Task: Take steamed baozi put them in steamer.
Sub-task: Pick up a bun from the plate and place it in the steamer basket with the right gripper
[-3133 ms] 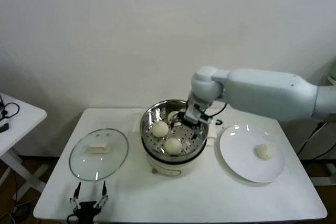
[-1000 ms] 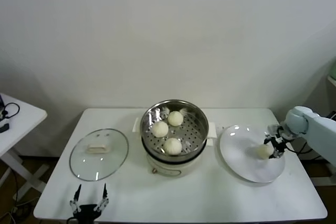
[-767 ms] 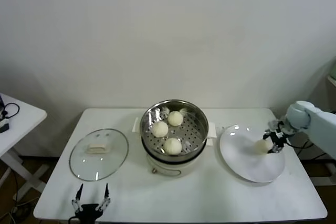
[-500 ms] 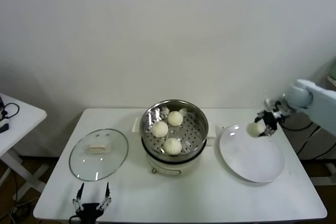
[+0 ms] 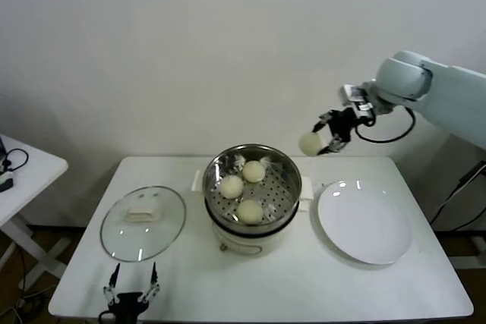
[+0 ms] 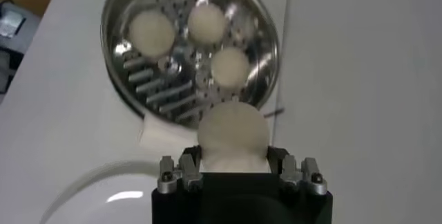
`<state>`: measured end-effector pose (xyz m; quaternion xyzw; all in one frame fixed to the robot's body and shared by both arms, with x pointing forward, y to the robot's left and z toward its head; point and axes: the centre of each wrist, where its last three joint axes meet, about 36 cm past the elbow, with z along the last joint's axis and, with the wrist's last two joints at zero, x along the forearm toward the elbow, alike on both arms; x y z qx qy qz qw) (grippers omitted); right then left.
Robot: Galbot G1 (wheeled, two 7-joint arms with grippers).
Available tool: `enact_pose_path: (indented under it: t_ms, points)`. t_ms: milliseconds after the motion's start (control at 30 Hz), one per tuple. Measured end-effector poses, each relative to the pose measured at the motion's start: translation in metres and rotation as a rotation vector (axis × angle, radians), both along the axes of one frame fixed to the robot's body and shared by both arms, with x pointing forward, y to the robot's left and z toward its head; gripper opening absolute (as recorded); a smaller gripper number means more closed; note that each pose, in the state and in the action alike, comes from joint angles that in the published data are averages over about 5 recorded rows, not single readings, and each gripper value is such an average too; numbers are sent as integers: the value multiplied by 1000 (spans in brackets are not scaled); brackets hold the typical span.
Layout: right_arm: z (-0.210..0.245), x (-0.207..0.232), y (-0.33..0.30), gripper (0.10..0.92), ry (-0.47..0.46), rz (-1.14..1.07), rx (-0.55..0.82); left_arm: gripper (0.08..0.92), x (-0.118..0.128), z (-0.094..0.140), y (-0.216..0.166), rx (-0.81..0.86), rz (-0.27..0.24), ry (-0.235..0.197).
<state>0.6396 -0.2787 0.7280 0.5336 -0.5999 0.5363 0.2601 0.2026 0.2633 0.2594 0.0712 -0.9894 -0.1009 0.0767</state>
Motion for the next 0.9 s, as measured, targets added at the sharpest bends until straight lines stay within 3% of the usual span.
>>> enact_pose_path:
  t_ms: [333,900]
  points:
    - [-24,-6,68,639,0,56,22,823,0,0,2,1,4,3]
    - [-109,-17,77,641,67,68,-31,823,-2,-5,2,5,3,16]
